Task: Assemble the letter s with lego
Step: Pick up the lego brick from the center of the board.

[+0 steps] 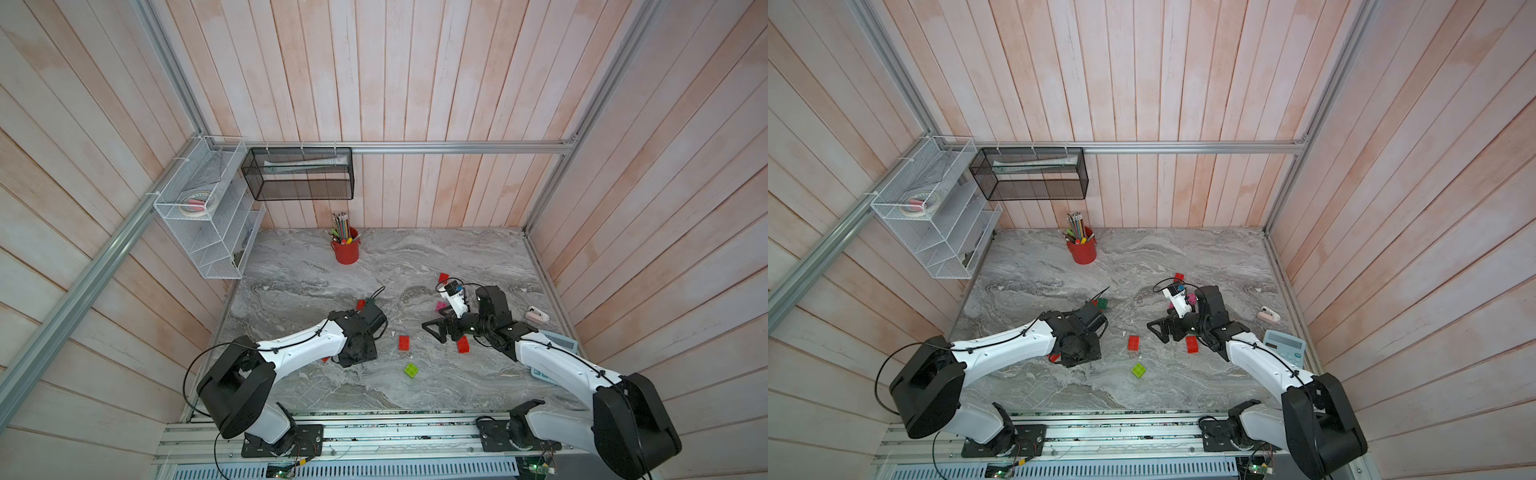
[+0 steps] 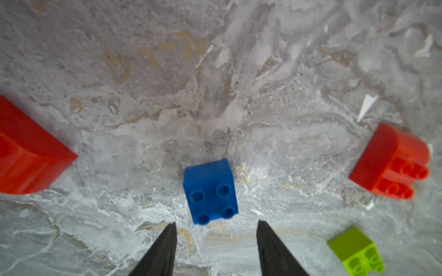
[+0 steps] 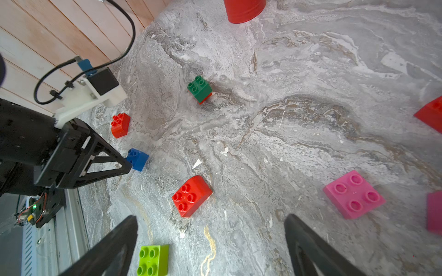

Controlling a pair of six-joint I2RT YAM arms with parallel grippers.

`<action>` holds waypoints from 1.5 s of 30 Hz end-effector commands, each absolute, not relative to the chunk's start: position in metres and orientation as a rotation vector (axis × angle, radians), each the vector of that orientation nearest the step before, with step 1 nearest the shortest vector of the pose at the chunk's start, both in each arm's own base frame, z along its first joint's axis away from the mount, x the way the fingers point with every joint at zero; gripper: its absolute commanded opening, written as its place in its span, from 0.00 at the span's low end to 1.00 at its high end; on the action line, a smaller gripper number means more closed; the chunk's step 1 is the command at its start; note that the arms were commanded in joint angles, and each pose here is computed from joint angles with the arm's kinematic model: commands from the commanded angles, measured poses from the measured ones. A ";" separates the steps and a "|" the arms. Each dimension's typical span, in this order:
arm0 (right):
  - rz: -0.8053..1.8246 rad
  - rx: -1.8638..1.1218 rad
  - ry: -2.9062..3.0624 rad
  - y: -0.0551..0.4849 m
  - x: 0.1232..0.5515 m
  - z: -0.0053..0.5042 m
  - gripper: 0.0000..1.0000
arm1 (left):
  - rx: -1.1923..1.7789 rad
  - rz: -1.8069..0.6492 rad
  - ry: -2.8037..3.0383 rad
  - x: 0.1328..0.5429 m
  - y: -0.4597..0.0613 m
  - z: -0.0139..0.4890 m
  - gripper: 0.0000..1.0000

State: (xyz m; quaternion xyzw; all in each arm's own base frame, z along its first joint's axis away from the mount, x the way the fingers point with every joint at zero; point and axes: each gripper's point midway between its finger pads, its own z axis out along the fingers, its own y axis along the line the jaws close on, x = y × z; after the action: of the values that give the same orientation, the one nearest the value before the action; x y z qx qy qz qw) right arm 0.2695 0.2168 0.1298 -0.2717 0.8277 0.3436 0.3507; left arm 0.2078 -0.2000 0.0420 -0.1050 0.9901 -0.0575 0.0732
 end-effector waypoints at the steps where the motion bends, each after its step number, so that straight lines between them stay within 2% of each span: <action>1: 0.885 -0.715 2.145 0.219 0.271 0.133 0.97 | -0.361 -0.085 2.938 0.213 -0.191 0.034 0.55; 6: 0.882 -0.716 2.143 0.219 0.272 0.134 0.97 | -0.355 -0.085 2.928 0.220 -0.196 0.028 0.52; 15: 0.877 -0.715 2.143 0.217 0.272 0.133 0.97 | -0.324 -0.019 2.920 0.227 -0.194 0.027 0.42; 27: 0.880 -0.710 2.142 0.216 0.273 0.134 0.97 | -0.273 0.008 2.912 0.230 -0.193 0.035 0.41; 39: 0.884 -0.706 2.151 0.214 0.270 0.131 0.97 | -0.239 0.005 2.937 0.228 -0.191 0.029 0.30; 45: 0.877 -0.697 2.146 0.212 0.272 0.133 0.97 | -0.182 -0.026 2.923 0.240 -0.188 0.044 0.28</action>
State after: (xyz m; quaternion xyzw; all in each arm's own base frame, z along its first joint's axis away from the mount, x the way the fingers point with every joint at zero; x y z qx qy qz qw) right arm 0.2714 0.2140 0.1295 -0.2688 0.8291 0.3412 0.3521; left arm 0.2294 -0.1888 0.0306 -0.0800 0.9923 -0.0044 0.0943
